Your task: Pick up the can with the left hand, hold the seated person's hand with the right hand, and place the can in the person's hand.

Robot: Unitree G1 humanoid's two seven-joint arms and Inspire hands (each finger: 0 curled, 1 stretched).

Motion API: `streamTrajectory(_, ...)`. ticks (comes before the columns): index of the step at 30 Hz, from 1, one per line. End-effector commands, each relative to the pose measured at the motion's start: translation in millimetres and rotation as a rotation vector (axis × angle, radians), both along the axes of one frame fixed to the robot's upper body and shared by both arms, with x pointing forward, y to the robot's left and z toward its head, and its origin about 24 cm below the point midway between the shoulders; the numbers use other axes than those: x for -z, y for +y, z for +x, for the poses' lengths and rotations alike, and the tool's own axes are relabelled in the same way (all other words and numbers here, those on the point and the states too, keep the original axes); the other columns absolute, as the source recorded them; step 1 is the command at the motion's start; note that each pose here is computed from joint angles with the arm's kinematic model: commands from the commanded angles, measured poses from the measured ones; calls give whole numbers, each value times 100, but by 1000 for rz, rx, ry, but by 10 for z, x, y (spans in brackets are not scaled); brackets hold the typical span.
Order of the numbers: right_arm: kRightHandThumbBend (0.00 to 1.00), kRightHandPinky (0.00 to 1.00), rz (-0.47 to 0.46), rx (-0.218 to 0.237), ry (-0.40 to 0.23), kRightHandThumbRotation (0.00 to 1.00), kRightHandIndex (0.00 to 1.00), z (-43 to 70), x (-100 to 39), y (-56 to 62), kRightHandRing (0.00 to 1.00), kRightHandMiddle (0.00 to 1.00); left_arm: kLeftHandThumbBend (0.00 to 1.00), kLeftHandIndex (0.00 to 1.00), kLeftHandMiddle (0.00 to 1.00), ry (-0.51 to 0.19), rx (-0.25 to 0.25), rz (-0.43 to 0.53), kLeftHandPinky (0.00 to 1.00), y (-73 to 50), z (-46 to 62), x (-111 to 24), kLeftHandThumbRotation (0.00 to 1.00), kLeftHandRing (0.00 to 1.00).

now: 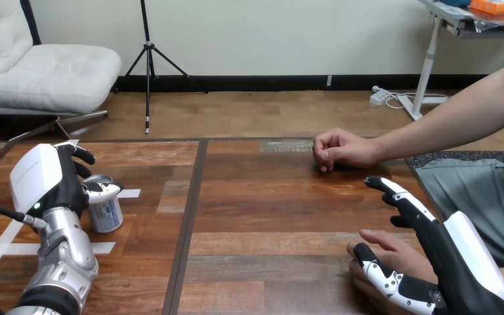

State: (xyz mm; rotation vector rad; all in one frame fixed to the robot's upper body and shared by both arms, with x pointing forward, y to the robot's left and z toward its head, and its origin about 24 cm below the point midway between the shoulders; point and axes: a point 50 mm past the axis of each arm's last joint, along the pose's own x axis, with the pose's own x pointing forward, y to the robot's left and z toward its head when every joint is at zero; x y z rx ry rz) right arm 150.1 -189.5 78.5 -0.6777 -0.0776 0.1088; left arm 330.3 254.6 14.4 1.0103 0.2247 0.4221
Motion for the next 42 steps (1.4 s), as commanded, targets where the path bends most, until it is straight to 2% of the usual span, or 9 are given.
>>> streamTrajectory(1,34,83,-9,-27,-104,0,89,52,-199,40,91,93,71,55,53,-98,22,3,44,-53,166,-246,0,48)
streamTrajectory(20,34,82,-12,-27,-105,0,89,48,-203,35,91,93,72,54,52,-116,46,1,45,-72,140,-222,0,48)
streamTrajectory(28,34,81,-20,-27,-108,0,89,53,-212,41,91,93,70,53,52,-113,47,-33,43,-81,136,-206,0,48)
streamTrajectory(42,33,81,-9,-30,-106,0,89,53,-216,47,91,93,71,55,52,-95,73,-18,44,-101,113,-165,0,48)
